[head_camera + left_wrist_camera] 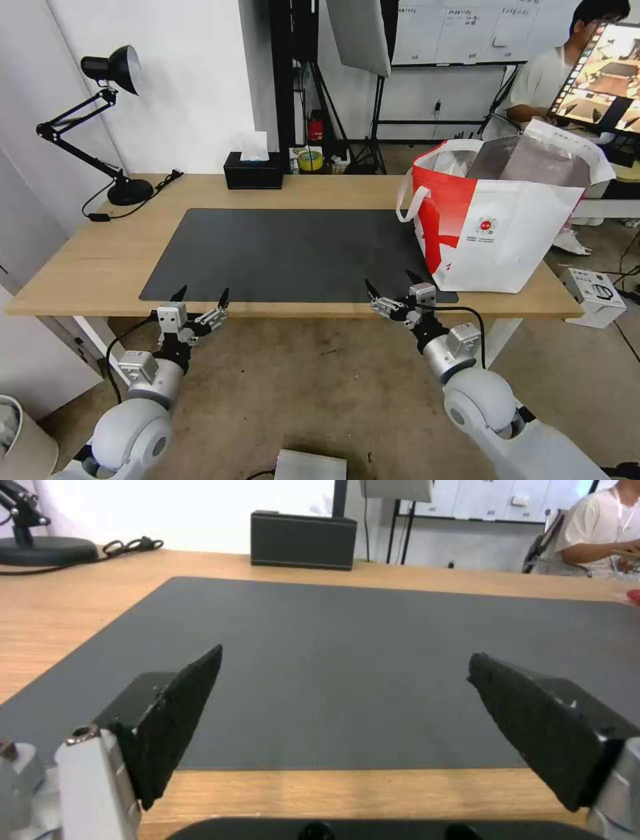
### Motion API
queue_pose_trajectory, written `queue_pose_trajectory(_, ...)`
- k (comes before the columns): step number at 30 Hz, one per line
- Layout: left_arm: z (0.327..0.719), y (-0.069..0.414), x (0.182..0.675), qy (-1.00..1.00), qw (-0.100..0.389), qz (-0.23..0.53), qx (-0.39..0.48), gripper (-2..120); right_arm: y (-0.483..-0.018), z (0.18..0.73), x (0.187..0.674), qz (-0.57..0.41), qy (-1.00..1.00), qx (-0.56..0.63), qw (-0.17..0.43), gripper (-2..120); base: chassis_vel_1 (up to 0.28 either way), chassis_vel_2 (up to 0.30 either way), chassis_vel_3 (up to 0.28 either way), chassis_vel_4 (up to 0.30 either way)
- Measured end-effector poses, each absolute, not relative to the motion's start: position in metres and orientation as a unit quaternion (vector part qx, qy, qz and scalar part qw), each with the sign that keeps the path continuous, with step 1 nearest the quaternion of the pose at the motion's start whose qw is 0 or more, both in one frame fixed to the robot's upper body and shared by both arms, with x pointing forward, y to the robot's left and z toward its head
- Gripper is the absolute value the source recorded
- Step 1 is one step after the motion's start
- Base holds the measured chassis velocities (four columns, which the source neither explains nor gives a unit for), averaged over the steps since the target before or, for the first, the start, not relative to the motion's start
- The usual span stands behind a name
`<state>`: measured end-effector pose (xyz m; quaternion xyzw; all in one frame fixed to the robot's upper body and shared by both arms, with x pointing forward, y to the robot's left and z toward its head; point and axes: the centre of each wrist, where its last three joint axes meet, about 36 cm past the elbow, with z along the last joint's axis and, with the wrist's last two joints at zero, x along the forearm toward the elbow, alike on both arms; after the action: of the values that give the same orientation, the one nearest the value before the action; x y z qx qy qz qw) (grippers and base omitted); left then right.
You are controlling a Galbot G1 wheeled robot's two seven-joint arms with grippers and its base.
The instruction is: Pick up the trash from the table and place it into the takeout bag.
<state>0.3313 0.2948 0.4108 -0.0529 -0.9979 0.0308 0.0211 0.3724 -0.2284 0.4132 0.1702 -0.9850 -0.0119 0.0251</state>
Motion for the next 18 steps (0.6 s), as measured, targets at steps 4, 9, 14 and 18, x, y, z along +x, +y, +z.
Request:
queue_pose_trajectory(4, 0.411, 0.2946, 0.3317, -0.998, 0.021, 0.031, -0.053, 100, -0.2284, 0.4132, 0.3724, -0.012, -0.985, 0.17, 0.025, 100, 0.0, 0.0, 0.0, 0.0)
queue_pose_trajectory(9, 0.4111, 0.2944, 0.3319, -0.998, 0.02, 0.031, -0.054, 100, -0.2284, 0.4132, 0.3724, -0.012, -0.985, 0.17, 0.025, 100, 0.0, 0.0, 0.0, 0.0)
queue_pose_trajectory(14, 0.4112, 0.2943, 0.332, -0.998, 0.02, 0.031, -0.054, 100, -0.2284, 0.4132, 0.3725, -0.012, -0.985, 0.17, 0.025, 100, 0.0, 0.0, 0.0, 0.0)
queue_pose_trajectory(18, 0.4113, 0.2943, 0.3321, -0.998, 0.02, 0.031, -0.054, 100, -0.2284, 0.4132, 0.3724, -0.012, -0.985, 0.17, 0.025, 100, 0.0, 0.0, 0.0, 0.0)
